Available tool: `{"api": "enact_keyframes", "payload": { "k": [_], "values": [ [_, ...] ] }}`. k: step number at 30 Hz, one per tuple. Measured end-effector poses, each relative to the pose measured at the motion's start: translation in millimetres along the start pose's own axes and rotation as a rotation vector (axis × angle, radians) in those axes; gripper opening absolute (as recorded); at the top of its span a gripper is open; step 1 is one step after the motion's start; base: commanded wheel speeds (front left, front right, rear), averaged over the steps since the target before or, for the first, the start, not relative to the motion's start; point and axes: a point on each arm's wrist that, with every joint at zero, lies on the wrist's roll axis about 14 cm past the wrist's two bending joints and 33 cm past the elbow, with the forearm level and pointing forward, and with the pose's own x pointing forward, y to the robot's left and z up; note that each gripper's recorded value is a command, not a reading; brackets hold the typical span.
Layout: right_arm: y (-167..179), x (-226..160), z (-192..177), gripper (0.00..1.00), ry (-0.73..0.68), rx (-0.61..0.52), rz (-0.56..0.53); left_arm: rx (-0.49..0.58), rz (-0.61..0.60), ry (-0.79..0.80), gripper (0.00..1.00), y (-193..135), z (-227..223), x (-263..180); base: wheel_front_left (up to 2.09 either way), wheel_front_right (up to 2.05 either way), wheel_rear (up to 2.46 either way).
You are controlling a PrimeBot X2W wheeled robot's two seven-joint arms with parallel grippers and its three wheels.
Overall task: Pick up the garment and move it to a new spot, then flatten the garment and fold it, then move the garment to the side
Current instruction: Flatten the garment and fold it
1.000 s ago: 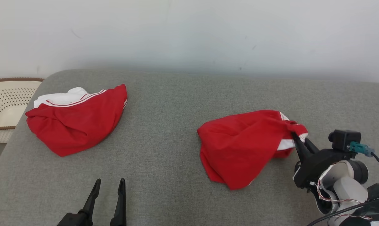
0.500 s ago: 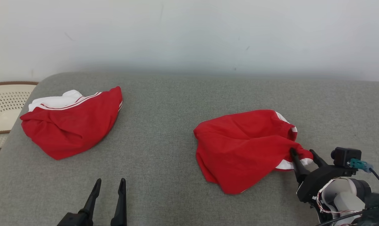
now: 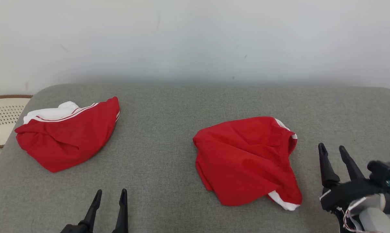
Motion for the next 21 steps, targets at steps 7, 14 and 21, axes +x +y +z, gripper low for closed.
{"api": "enact_keyframes", "payload": {
  "k": [7, 14, 21],
  "values": [
    [7, -23, 2, 1.0, -0.064, 0.026, -0.033, -0.001, -0.015, -0.001, 1.0, -3, 0, 1, 0.0, 0.0, 0.0],
    [8, -37, 0, 1.0, -0.066, 0.022, -0.063, -0.008, -0.065, 0.018, 1.0, -17, -7, 5, 0.0, 0.0, 0.0],
    [2, -44, 4, 1.0, -0.065, 0.014, -0.093, -0.018, -0.156, 0.042, 1.0, -43, -17, 17, 0.0, 0.0, 0.0]
  ]
}}
